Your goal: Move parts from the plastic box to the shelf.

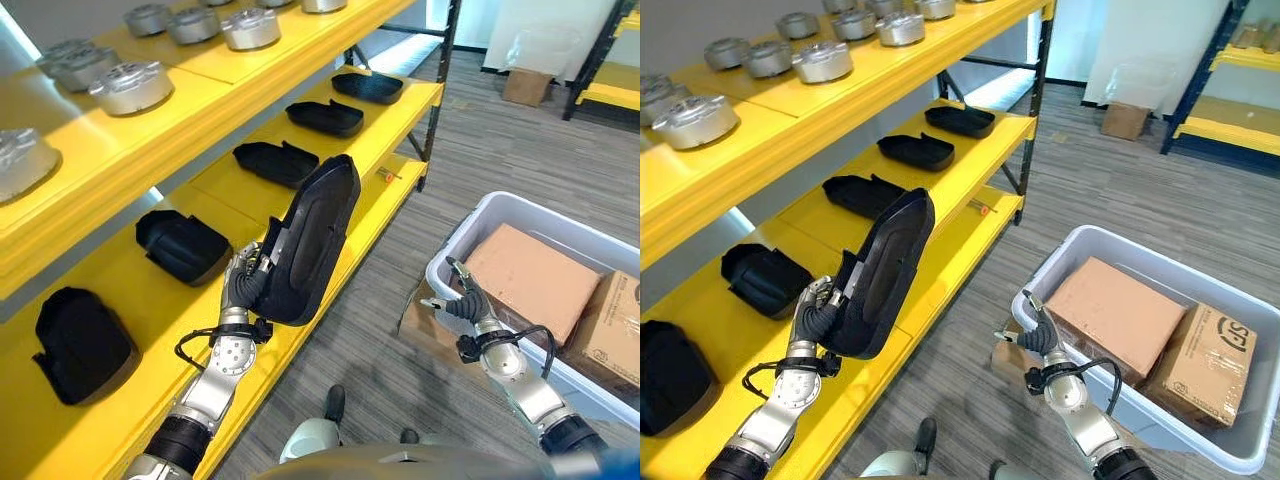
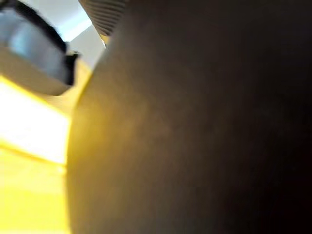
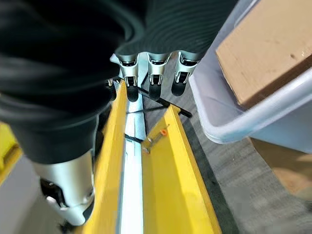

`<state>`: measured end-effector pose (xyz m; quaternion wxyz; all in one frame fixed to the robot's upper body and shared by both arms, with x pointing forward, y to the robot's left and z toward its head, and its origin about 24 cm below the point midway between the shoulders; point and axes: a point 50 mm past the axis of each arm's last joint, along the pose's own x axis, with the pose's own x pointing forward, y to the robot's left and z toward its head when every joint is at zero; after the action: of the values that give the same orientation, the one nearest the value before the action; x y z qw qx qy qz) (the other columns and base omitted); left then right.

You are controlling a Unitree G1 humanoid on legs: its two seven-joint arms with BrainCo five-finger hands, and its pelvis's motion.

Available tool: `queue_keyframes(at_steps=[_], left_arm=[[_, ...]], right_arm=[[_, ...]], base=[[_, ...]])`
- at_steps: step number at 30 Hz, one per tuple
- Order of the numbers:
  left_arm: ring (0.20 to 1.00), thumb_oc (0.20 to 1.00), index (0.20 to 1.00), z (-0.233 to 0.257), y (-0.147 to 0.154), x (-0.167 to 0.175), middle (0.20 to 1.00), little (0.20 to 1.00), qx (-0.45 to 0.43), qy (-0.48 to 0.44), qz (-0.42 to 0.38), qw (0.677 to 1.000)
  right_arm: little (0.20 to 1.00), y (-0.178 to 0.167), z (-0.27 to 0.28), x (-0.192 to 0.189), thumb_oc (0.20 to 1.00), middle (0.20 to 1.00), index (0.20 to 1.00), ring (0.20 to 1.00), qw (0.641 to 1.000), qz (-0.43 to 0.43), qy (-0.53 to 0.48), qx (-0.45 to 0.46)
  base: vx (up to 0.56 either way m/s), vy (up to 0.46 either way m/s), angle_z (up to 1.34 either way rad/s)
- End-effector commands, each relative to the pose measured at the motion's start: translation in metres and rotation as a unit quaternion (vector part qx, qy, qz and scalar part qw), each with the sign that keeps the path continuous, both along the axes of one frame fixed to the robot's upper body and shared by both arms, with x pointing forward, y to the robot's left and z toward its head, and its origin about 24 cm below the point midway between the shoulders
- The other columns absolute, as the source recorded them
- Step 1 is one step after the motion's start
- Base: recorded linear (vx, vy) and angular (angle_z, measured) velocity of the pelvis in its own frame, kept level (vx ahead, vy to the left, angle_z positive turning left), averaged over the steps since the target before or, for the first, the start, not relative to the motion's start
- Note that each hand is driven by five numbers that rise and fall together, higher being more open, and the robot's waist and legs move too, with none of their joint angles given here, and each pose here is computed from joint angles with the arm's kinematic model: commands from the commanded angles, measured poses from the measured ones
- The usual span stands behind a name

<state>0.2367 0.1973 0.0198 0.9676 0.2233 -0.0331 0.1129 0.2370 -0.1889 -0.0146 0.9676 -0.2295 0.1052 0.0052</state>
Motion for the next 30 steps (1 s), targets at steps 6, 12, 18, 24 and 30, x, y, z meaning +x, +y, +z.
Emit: queue_keyframes(at_steps=[6,12,18,24,30], left_arm=[[0.200,0.200,0.200,0.051,-0.013,0.024,0.200,0.200,-0.021,-0.121,-0.045,0.991],[0.200,0.200,0.200,0.050,-0.022,0.020,0.200,0.200,-0.017,-0.109,-0.061,0.992],[0.200,0.200,0.200,0.048,-0.016,0.012,0.200,0.200,-0.020,-0.108,-0.061,0.992],[0.200,0.200,0.200,0.043,-0.022,0.019,0.200,0.200,-0.014,-0.090,-0.078,0.993],[0.200,0.200,0.200,0.038,-0.007,0.012,0.200,0.200,-0.007,-0.048,-0.075,0.996]], right_arm=[[1.000,0.025,0.027,0.008,1.000,1.000,1.000,1.000,0.995,0.042,-0.075,0.044],[1.000,0.015,0.026,0.003,1.000,1.000,1.000,1.000,0.995,0.032,-0.078,0.047],[1.000,0.006,0.035,0.002,1.000,1.000,1.000,1.000,0.994,0.026,-0.097,0.047],[1.000,0.002,0.025,0.002,1.000,1.000,1.000,1.000,0.995,0.021,-0.085,0.043],[1.000,0.011,0.027,-0.001,1.000,1.000,1.000,1.000,0.995,0.057,-0.084,0.016]], base=[[-0.14,-0.006,0.25],[-0.10,0.071,1.31],[-0.11,0.233,0.26],[-0.08,0.355,0.61],[-0.08,0.325,0.27]])
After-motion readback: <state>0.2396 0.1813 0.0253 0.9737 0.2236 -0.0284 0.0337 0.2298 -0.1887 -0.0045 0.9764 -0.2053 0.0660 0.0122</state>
